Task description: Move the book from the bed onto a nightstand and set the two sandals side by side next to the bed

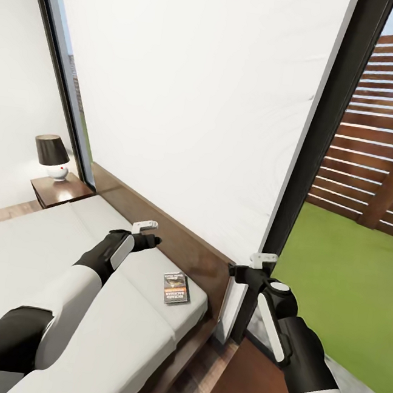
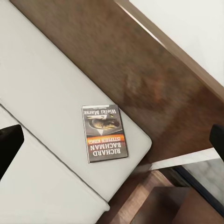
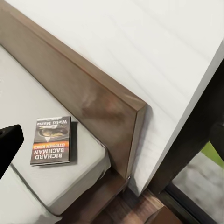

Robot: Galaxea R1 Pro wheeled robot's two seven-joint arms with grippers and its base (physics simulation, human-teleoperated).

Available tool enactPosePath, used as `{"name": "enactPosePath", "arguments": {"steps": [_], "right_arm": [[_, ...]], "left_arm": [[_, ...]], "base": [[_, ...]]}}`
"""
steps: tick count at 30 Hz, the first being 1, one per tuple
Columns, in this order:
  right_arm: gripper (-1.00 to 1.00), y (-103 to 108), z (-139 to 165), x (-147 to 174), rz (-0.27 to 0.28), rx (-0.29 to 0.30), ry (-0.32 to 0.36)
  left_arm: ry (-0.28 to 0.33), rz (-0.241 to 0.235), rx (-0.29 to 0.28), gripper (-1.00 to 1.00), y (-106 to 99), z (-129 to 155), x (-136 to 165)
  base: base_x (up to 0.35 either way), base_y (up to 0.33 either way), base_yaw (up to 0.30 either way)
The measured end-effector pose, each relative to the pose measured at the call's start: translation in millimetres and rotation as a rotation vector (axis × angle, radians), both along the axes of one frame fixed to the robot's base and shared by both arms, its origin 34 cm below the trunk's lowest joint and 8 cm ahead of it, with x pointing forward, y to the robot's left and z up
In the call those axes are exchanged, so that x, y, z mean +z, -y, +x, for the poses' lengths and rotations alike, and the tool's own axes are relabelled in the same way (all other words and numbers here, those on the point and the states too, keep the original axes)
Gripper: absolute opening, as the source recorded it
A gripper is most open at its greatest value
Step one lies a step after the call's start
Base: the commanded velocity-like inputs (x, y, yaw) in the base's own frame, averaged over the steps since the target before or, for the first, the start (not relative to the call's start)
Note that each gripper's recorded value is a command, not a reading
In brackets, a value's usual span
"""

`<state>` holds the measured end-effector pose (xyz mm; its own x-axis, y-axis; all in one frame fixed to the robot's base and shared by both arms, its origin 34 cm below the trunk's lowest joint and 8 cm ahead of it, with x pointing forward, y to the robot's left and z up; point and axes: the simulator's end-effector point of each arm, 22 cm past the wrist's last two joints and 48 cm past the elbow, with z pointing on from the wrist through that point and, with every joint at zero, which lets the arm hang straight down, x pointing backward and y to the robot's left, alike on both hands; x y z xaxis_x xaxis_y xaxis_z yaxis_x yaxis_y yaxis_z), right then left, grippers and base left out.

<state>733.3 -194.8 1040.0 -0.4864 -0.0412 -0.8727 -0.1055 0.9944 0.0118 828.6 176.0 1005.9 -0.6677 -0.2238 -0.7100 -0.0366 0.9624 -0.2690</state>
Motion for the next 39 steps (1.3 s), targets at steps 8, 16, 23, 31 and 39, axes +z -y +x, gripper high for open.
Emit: {"name": "enactPosePath", "arguments": {"steps": [8, 16, 23, 31, 39], "right_arm": [[1.0, 0, -2, -10, -0.003, 0.0, -0.033], [1.0, 12, -9, -31, 0.001, -0.021, -0.113], [1.0, 17, -15, -45, 0.002, -0.028, -0.168], [1.0, 12, -16, -57, 0.007, -0.019, -0.191], [1.0, 10, -17, -65, 0.009, -0.017, -0.205]], "left_arm": [[-0.009, -0.001, -0.003, 1.0, 2, 0, -6], [-0.022, -0.001, -0.005, 1.0, 3, 0, -15], [-0.033, 0.0, -0.002, 1.0, 3, -1, -23], [-0.045, -0.002, -0.005, 1.0, 7, -1, -32], [-0.058, -0.003, -0.006, 1.0, 7, -1, -41]], "base": [[0.0, 0.0, 0.0], [0.0, 0.0, 0.0], [0.0, 0.0, 0.0], [0.0, 0.0, 0.0], [0.0, 0.0, 0.0]]}}
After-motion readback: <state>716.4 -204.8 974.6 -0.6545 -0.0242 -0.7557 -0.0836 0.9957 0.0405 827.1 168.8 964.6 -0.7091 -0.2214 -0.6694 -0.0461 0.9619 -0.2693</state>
